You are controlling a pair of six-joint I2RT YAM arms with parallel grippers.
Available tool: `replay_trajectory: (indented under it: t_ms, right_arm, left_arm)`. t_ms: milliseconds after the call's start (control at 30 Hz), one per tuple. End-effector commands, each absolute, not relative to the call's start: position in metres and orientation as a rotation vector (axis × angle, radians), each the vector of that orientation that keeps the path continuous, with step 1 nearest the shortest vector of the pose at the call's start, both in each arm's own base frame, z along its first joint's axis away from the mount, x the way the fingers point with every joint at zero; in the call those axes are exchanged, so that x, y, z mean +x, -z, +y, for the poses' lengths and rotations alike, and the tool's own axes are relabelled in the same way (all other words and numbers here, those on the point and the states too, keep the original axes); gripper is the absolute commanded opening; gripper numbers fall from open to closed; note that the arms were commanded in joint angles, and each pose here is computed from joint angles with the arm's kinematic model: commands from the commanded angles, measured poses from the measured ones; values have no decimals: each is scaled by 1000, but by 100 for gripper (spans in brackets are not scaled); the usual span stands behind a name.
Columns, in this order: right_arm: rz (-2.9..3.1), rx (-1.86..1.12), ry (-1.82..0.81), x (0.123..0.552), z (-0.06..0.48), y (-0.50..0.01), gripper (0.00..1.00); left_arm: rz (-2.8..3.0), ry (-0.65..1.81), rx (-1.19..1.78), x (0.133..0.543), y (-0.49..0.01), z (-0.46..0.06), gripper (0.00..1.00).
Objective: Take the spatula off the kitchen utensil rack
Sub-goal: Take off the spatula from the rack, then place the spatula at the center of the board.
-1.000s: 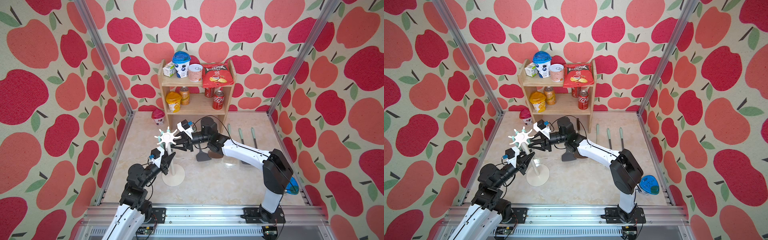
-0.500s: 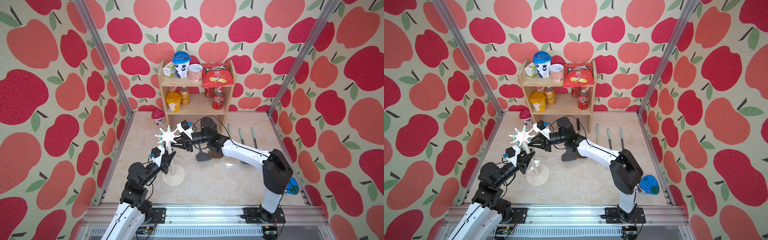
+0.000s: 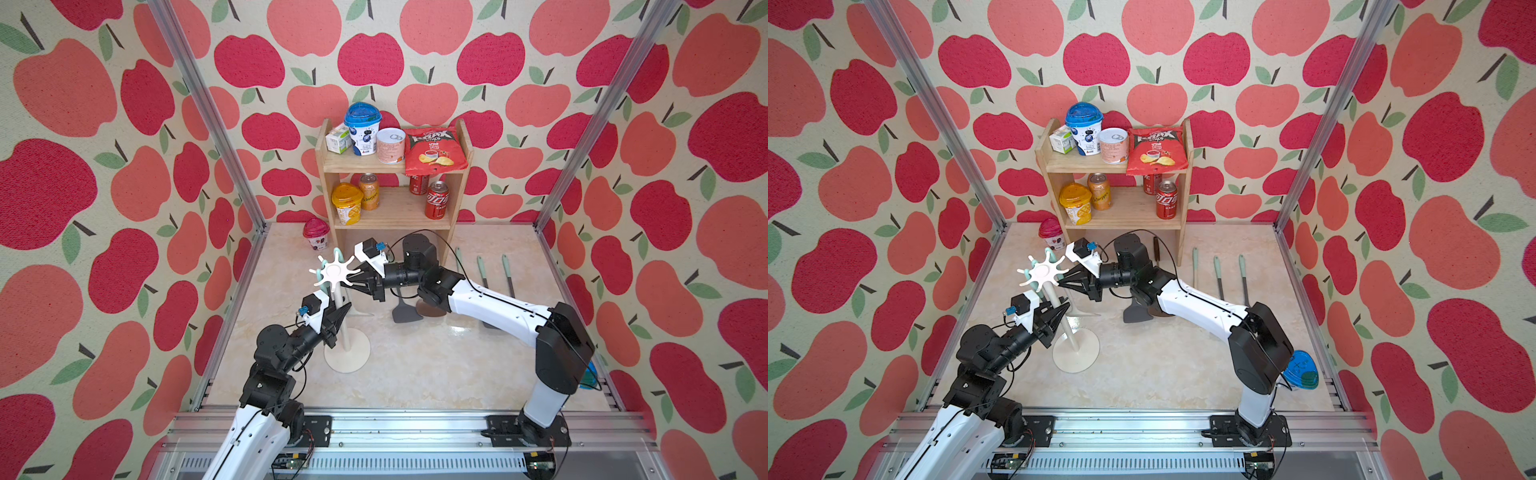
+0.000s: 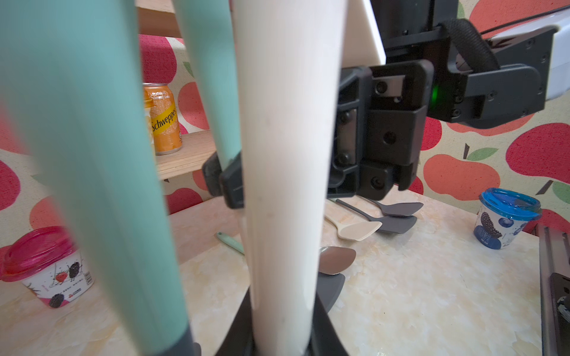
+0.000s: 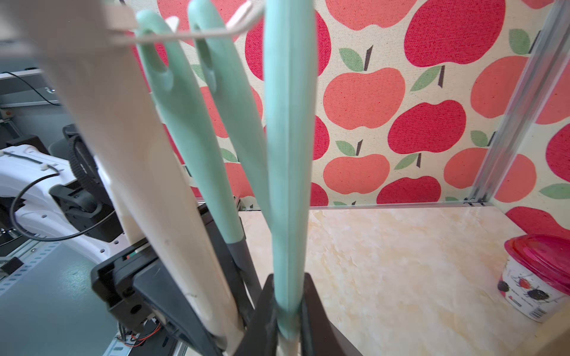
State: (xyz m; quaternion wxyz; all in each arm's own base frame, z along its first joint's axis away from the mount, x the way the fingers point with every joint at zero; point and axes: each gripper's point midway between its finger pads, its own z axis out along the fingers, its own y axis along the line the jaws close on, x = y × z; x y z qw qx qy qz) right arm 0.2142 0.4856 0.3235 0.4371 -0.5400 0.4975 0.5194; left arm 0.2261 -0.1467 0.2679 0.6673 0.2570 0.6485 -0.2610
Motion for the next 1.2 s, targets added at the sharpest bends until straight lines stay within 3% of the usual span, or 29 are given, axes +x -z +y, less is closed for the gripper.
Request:
replay_trajectory:
  t_ms: [0,567,1167]
  right_arm:
    - [1242,-1260,-1185,227,475,-344,0]
    - [1293,-1099,-1024,256,454,-366,0]
    - [1711,-712,-812,326,431,-374,0]
  left_arm:
    - [1501,592,581,226,-260,-146,0]
    - [1508,583,570,228,-257,-144,0]
    - [1522,544,522,231,-254,-136,0]
